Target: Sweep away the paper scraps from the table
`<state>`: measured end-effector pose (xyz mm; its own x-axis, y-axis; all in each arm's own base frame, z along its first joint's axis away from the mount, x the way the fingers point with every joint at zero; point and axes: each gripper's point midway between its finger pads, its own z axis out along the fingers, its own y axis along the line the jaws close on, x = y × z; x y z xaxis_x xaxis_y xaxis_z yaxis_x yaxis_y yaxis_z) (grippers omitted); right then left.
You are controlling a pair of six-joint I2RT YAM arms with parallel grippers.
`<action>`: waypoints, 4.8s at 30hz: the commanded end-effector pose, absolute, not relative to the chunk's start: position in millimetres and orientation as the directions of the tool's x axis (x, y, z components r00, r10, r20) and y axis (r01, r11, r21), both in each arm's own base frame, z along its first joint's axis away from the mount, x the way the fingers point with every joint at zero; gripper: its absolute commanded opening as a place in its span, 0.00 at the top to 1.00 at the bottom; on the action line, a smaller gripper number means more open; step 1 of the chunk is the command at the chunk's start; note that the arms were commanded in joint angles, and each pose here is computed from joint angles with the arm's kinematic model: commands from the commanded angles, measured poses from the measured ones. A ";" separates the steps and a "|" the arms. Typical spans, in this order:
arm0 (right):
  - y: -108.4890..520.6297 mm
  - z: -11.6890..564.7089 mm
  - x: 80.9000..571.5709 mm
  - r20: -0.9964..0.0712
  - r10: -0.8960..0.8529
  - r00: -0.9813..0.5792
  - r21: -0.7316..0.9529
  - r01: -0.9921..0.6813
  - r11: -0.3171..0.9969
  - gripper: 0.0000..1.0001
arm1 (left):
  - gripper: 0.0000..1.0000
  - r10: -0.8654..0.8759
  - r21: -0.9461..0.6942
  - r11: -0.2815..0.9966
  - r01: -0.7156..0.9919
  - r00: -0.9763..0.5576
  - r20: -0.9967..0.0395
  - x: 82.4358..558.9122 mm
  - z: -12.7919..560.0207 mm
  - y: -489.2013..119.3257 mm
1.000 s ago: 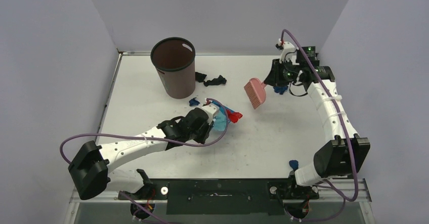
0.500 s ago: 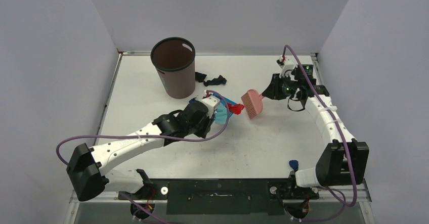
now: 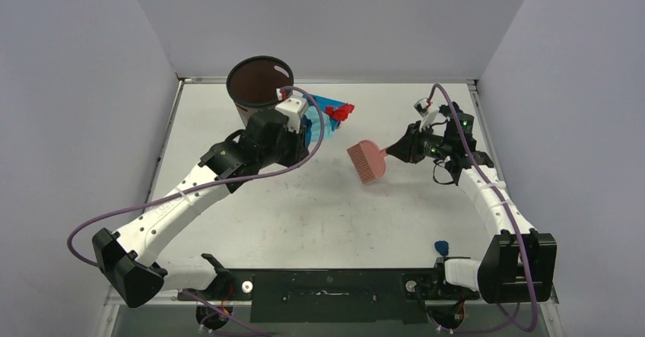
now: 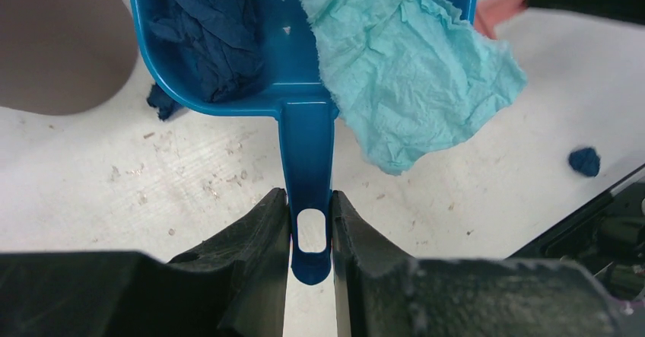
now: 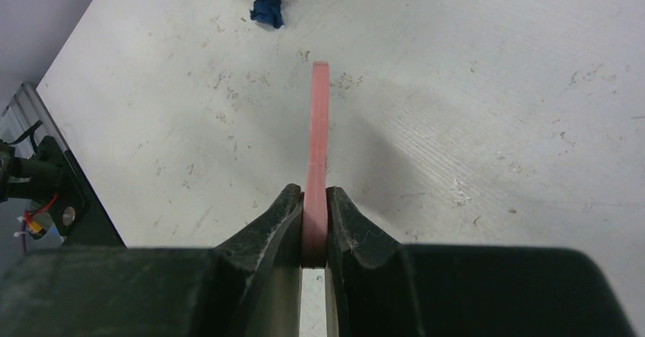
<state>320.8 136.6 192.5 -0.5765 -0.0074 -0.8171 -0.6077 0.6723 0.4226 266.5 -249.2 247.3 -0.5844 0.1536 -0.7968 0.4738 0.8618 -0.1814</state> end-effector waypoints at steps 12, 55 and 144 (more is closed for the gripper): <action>139.1 211.3 313.9 -0.886 -0.013 -0.463 0.359 -0.704 0.613 0.95 | 1.00 -0.310 -0.595 0.641 0.485 -0.546 -0.779 345.6 384.1 -264.3; 138.4 202.0 313.3 -0.874 -0.015 -0.486 0.376 -0.694 0.614 0.95 | 1.00 -0.421 -0.800 0.403 0.445 -0.686 -0.594 306.9 364.7 -245.0; 267.5 264.2 475.5 -0.498 -0.779 0.381 -0.795 -0.560 0.234 0.95 | 1.00 -0.073 -0.187 0.982 0.022 -0.870 -0.487 148.9 164.8 -91.6</action>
